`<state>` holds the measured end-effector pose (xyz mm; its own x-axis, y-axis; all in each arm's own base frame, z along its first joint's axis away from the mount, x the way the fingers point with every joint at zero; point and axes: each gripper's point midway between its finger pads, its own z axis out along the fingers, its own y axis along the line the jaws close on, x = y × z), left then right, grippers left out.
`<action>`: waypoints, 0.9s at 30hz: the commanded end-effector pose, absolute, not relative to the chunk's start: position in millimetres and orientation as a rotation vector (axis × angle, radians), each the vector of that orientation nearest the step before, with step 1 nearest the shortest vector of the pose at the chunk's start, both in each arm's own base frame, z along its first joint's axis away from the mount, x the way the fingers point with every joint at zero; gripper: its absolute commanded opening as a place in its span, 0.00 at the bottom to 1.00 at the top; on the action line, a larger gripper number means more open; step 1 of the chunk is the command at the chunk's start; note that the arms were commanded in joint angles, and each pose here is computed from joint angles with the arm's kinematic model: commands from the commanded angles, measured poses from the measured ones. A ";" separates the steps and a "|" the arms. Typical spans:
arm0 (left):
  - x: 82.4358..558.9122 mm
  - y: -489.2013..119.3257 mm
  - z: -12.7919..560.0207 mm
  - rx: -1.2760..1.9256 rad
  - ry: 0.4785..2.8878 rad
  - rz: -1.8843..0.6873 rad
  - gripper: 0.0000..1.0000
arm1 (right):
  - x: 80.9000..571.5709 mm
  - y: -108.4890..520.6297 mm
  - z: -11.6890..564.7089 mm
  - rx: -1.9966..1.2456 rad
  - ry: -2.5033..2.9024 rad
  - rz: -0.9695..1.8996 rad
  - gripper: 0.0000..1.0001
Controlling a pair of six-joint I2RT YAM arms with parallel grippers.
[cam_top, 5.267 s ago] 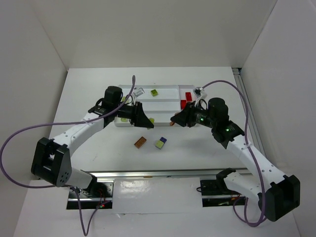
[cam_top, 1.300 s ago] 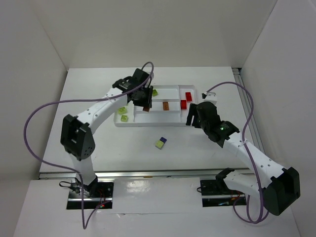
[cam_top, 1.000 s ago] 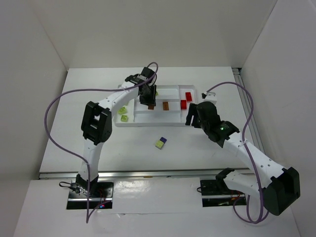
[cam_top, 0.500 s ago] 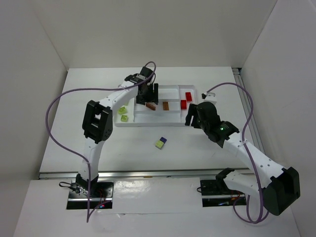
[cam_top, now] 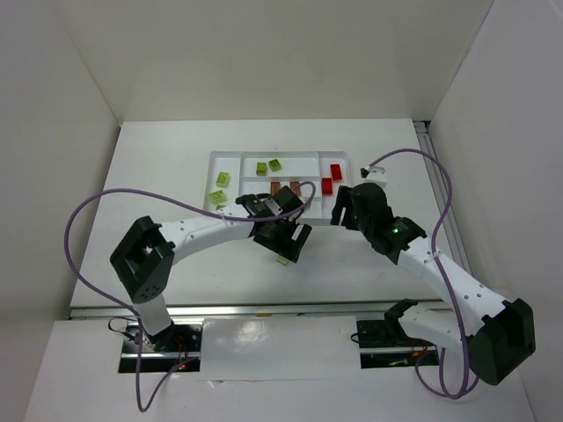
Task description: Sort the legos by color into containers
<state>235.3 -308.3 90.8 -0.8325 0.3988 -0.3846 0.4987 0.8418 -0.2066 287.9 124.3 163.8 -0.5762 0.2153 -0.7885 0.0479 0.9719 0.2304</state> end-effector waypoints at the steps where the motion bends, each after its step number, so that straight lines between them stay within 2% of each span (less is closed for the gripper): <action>1: 224.3 -321.7 92.2 0.749 2.636 -0.437 0.94 | 287.3 118.2 172.9 0.214 2.146 0.225 0.76; 10: 227.3 -325.2 54.3 0.761 2.657 -0.344 0.83 | 285.4 117.0 176.2 0.214 2.146 0.225 0.76; 21: 238.0 -313.9 41.7 0.731 2.641 -0.227 0.82 | 285.8 117.3 175.4 0.212 2.155 0.219 0.76; 27: 243.9 -315.5 41.2 0.719 2.625 -0.210 0.70 | 287.9 120.3 171.8 0.206 2.166 0.223 0.76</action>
<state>235.8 -314.1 42.7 -0.7906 0.4623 -0.4015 0.5234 0.8505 -0.0513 284.1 122.2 163.2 -0.5828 0.2146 -0.7837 0.0522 0.9724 0.2274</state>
